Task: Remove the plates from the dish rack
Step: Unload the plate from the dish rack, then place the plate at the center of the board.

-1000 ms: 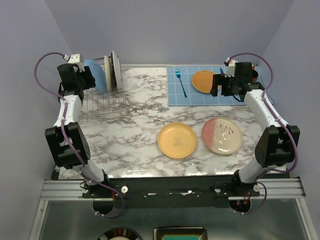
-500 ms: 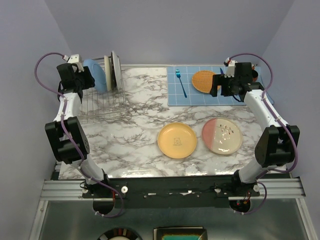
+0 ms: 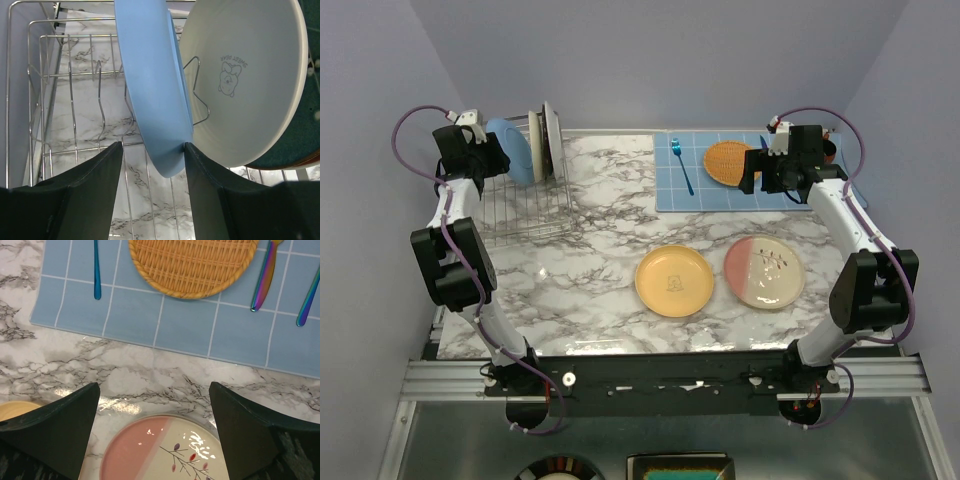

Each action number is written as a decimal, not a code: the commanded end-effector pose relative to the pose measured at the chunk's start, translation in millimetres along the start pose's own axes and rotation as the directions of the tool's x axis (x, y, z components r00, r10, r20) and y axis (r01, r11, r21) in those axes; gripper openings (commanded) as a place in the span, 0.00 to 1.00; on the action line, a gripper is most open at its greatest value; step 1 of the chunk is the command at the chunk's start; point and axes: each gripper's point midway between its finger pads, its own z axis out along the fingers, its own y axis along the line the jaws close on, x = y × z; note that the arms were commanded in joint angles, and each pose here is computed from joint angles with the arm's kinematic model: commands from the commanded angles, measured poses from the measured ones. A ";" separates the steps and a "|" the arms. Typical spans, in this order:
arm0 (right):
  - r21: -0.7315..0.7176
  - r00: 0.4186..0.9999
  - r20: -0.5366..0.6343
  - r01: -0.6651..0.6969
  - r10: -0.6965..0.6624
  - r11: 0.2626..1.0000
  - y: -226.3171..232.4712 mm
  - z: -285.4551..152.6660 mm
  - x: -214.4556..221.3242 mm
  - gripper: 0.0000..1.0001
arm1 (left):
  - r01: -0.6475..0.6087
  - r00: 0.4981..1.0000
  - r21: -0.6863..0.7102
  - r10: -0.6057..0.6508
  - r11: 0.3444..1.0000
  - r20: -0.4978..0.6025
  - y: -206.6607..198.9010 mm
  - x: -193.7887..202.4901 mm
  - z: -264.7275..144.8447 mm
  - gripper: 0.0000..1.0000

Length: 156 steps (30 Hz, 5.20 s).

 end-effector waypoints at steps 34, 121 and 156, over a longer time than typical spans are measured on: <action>-0.041 0.999 -0.051 -0.006 0.003 0.999 3.3 10.5 15.3 0.99 | -0.065 0.995 0.457 0.022 0.887 0.098 -86.0 -58.1 -32.8 0.00; 0.128 0.999 -0.009 -0.051 0.053 0.990 -54.3 -1.6 -0.7 0.99 | -0.697 0.018 0.696 0.967 -0.170 0.254 -403.2 334.9 -279.7 0.00; 0.078 0.998 -0.011 -0.067 0.068 0.995 -46.8 -4.4 2.7 0.99 | -0.679 -0.053 0.700 0.966 -0.221 0.254 -397.7 364.4 -278.5 0.00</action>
